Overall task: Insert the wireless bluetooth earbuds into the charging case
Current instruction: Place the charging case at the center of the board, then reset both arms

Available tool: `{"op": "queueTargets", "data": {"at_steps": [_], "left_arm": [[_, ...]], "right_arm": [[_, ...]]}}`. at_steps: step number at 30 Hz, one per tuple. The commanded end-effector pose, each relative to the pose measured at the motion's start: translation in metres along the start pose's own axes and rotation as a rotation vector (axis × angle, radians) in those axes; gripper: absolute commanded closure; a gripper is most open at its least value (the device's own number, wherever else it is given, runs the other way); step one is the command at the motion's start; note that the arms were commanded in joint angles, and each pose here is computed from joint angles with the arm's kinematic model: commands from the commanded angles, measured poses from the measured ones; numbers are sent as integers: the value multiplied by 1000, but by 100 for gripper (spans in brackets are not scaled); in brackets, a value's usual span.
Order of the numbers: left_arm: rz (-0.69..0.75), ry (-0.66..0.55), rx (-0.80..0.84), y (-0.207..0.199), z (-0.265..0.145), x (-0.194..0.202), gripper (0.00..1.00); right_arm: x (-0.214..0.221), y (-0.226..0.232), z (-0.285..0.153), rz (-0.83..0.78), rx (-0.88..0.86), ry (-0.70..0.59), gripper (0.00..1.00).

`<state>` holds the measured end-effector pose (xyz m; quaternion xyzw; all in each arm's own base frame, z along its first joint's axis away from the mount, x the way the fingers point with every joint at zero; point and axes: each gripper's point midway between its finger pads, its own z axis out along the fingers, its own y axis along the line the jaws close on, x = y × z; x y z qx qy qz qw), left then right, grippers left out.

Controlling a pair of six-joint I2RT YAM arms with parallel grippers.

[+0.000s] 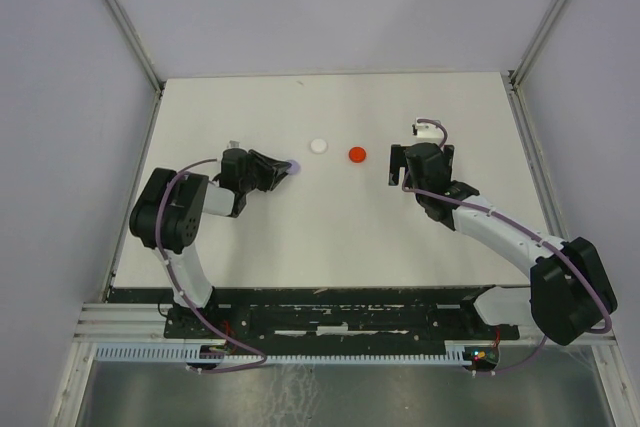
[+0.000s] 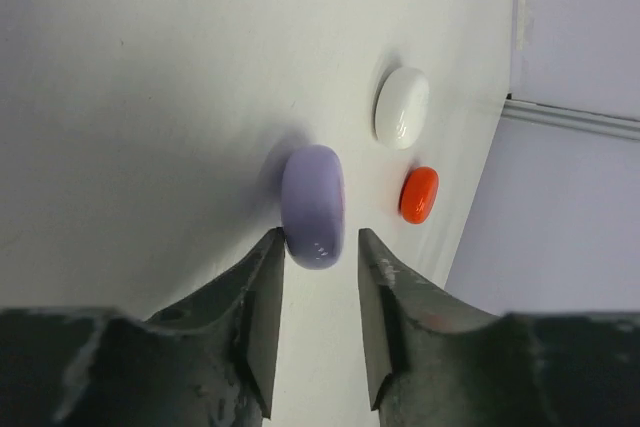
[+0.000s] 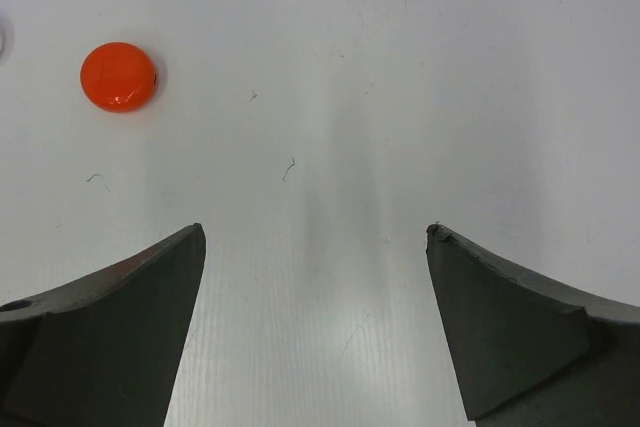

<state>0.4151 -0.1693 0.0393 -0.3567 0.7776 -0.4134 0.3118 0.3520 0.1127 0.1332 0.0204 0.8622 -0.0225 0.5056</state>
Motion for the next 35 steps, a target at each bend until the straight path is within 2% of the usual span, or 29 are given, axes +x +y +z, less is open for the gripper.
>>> {"op": "queueTargets", "data": {"at_steps": [1, 5, 13, 15, 19, 24, 30, 35], "left_arm": [[67, -49, 8, -6, -8, -12, 53], [80, -76, -25, -2, -14, -19, 41], [110, -234, -145, 21, -46, -54, 37], [119, -282, -187, 30, -56, -65, 33], [99, -356, -222, 43, -75, -86, 29], [57, -439, -260, 60, -101, -114, 27], [14, -531, -289, 75, -134, -139, 20], [6, -548, -282, 77, -146, -147, 20]], "right_arm": [[-13, 0, -4, 37, -11, -45, 0], [-13, 1, -5, 37, -17, -44, 0], [-12, -1, -5, 38, -8, -43, 0], [-12, -4, -4, 42, 9, -44, 0], [-11, -16, 0, 118, 58, -34, 0], [-16, -48, 3, 240, 227, -41, 1], [-28, -84, -3, 265, 514, -26, 0], [-29, -92, -7, 326, 585, -53, 0]]}}
